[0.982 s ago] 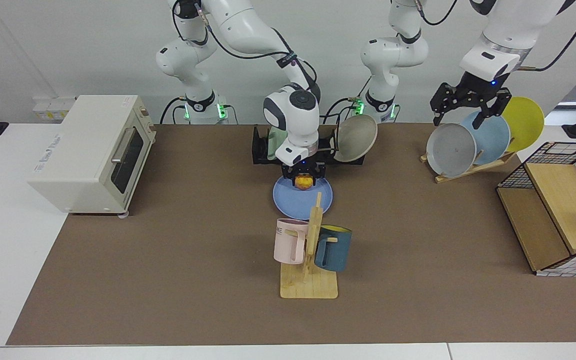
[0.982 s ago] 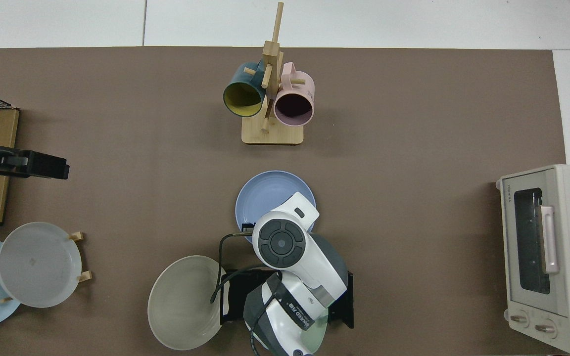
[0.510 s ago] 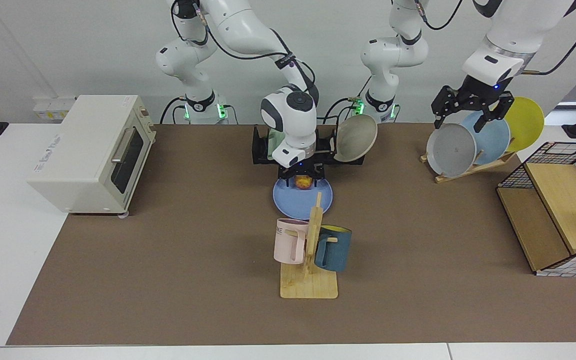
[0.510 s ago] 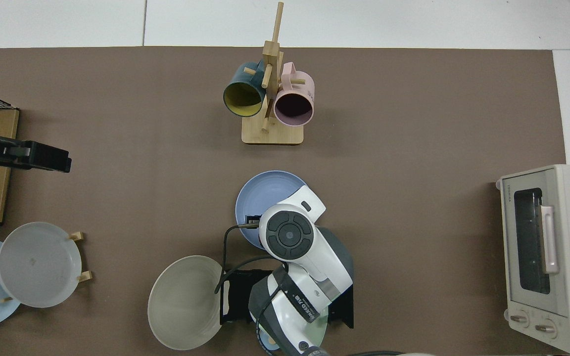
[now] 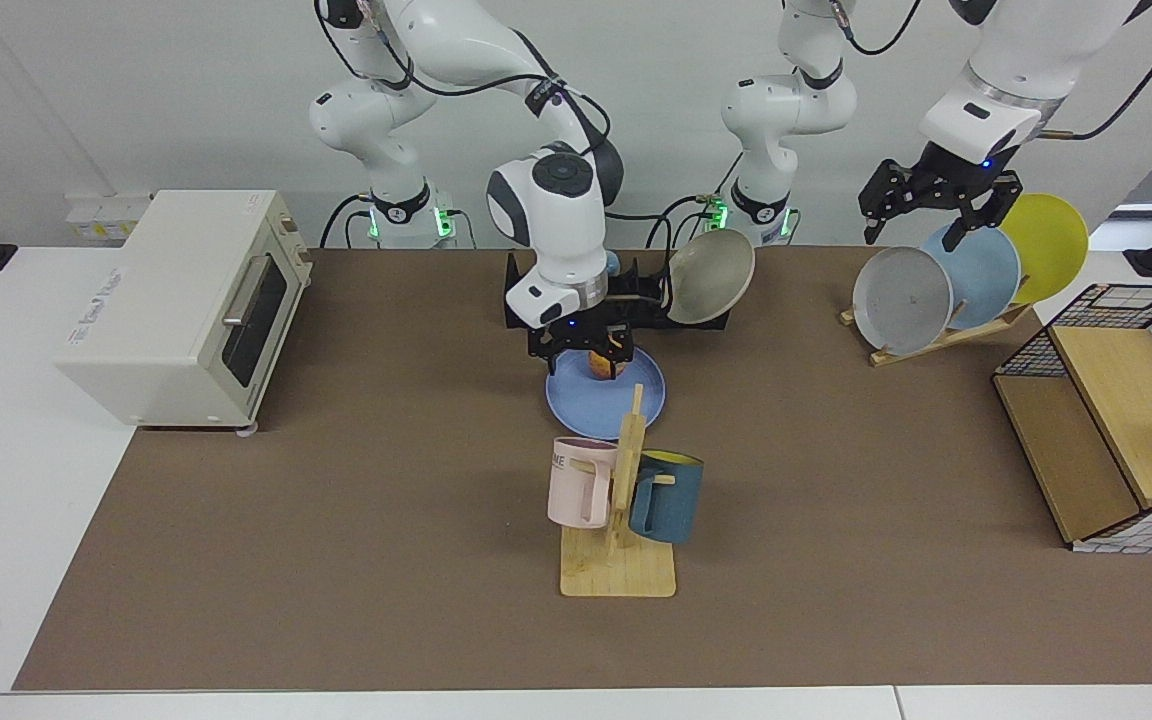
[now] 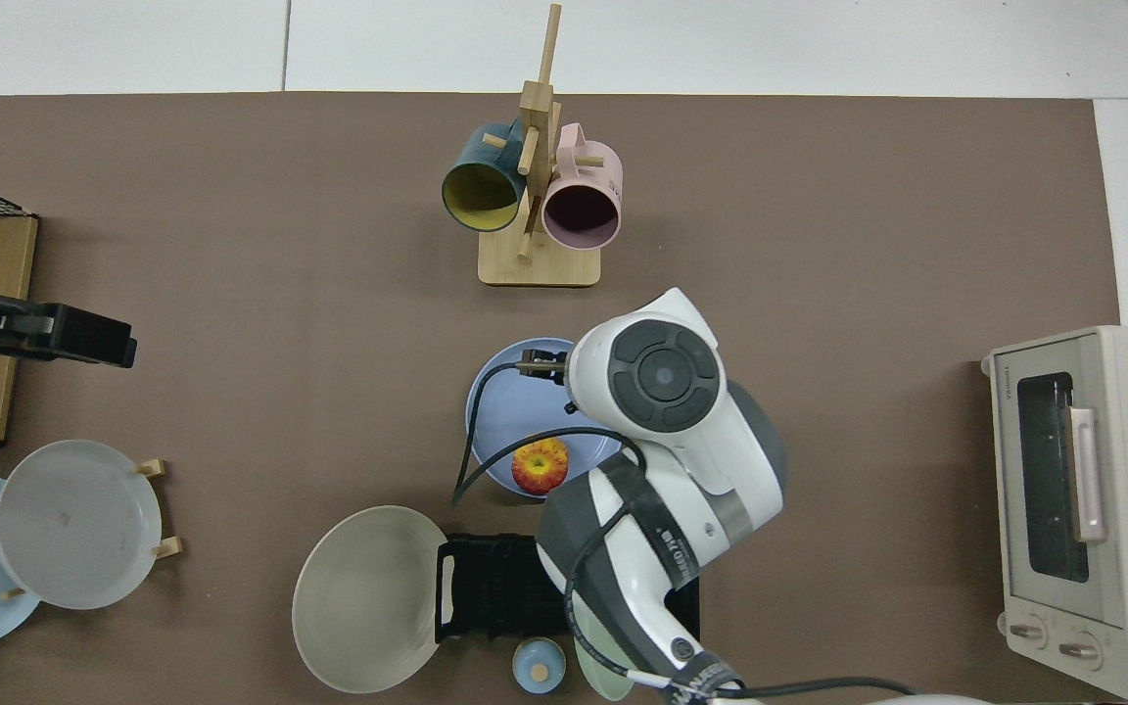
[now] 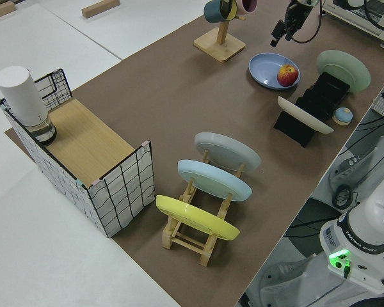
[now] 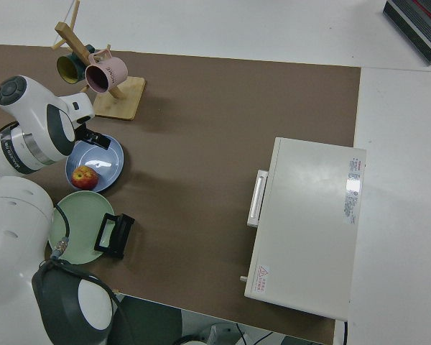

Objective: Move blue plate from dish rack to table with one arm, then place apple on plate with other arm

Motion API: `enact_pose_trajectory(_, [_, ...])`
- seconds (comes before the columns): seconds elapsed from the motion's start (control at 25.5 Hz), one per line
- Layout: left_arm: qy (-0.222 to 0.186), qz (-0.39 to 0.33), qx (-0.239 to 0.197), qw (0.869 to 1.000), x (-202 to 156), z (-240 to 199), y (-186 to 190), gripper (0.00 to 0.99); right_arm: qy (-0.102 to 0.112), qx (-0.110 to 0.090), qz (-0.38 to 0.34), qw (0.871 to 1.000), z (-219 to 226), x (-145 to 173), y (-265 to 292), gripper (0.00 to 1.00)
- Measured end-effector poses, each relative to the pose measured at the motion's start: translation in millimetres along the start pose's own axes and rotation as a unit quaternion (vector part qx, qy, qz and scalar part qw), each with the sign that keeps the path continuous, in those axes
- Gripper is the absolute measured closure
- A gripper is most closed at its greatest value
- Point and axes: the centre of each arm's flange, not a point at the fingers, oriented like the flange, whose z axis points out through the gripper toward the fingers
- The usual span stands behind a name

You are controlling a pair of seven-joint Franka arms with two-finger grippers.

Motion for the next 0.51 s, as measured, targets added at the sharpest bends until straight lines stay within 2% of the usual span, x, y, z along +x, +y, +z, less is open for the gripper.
enact_pose_trajectory(0.27, [-0.001,0.0,0.0,1.0,-1,-1,0,0.0,0.008,0.0,-0.033,0.999,-47,55,71,0.0])
enact_pose_trajectory(0.39, [-0.001,0.0,0.0,1.0,-1,-1,0,0.0,0.011,-0.005,-0.058,0.998,-65,80,114,0.0])
enact_pose_trajectory(0.51, [-0.002,0.0,0.0,1.0,-2,0,0,0.0,0.011,-0.012,-0.08,0.997,-76,93,141,0.0])
